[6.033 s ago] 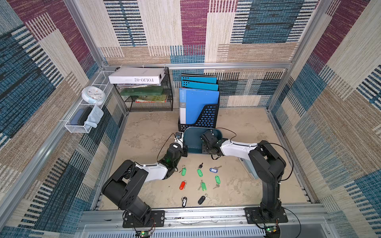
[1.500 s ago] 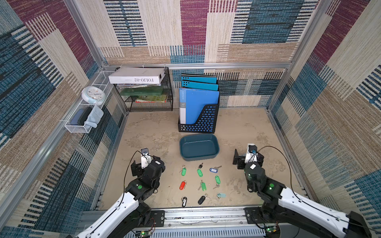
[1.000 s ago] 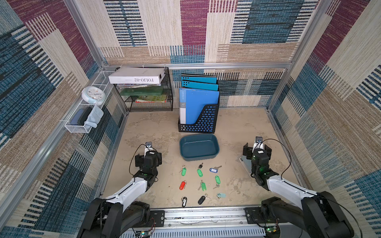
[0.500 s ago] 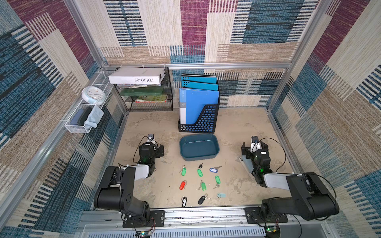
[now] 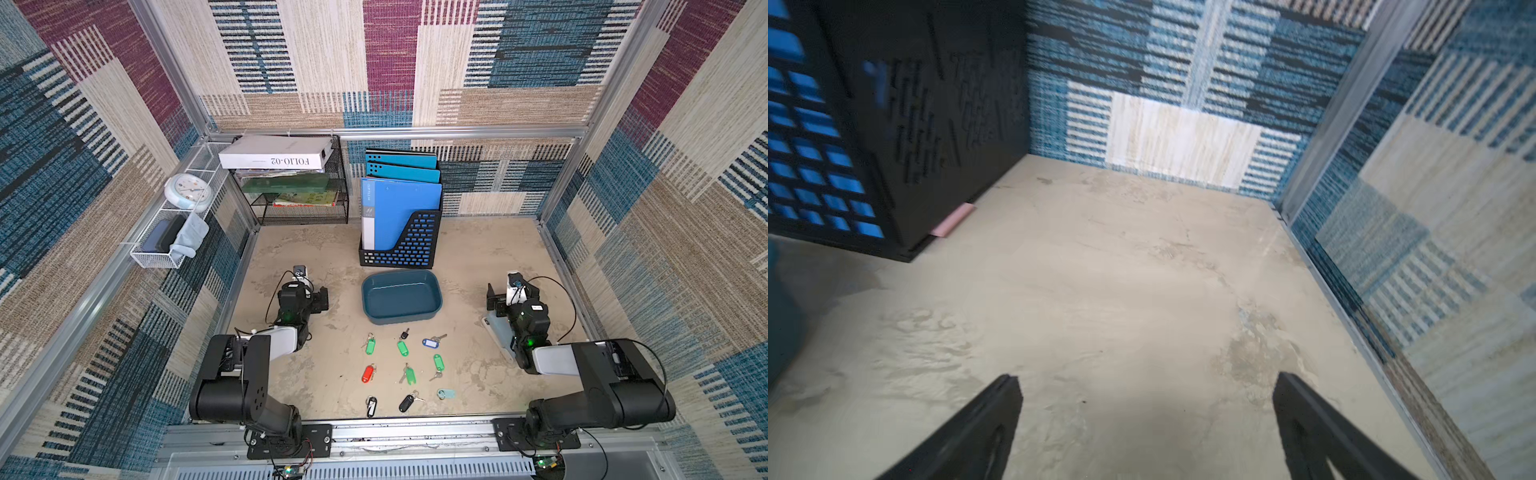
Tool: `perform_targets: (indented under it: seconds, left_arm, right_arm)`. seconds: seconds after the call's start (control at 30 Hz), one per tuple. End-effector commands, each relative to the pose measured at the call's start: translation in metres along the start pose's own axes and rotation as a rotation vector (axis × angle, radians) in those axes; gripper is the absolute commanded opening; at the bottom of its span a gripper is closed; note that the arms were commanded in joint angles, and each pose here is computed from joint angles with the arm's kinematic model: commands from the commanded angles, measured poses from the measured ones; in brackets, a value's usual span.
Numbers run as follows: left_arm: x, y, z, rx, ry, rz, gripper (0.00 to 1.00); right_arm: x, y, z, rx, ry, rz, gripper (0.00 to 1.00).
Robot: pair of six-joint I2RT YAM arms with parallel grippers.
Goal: Take the keys out of the storage box
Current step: Reset both arms
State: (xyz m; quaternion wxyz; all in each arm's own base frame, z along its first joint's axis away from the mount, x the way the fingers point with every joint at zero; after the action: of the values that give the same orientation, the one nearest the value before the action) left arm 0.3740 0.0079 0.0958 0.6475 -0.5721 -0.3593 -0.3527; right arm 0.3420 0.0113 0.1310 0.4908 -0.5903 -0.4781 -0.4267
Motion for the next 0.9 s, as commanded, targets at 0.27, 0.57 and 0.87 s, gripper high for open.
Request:
perform_targets:
  seconds: [0.27, 0.57, 0.87]
  left_arm:
    - [0.002, 0.000, 0.001, 0.006, -0.013, -0.007, 0.99]
    - [0.002, 0.000, 0.001, 0.007, -0.013, -0.007, 0.99]
    - [0.003, 0.000, 0.001, 0.006, -0.013, -0.008, 1.00]
  right_arm:
    - [0.004, -0.002, -0.004, 0.056, 0.086, -0.095, 0.99]
    - [-0.001, 0.008, -0.017, -0.020, 0.135, -0.036, 0.99]
    - [0.000, 0.007, -0.018, -0.019, 0.137, -0.040, 0.99]
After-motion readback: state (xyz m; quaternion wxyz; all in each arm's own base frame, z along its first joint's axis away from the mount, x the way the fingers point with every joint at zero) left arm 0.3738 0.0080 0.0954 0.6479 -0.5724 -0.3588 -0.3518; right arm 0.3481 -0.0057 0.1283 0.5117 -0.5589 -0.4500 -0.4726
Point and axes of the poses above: each gripper's point midway between its finger pads, its own y axis out along the fingers, its own z axis along the line the jaws close on, x = y × z, the point moved 3 cm from there along -y, back along the fingers, and after that the axes turned 2 degrees about y, right-handed, at the moved point
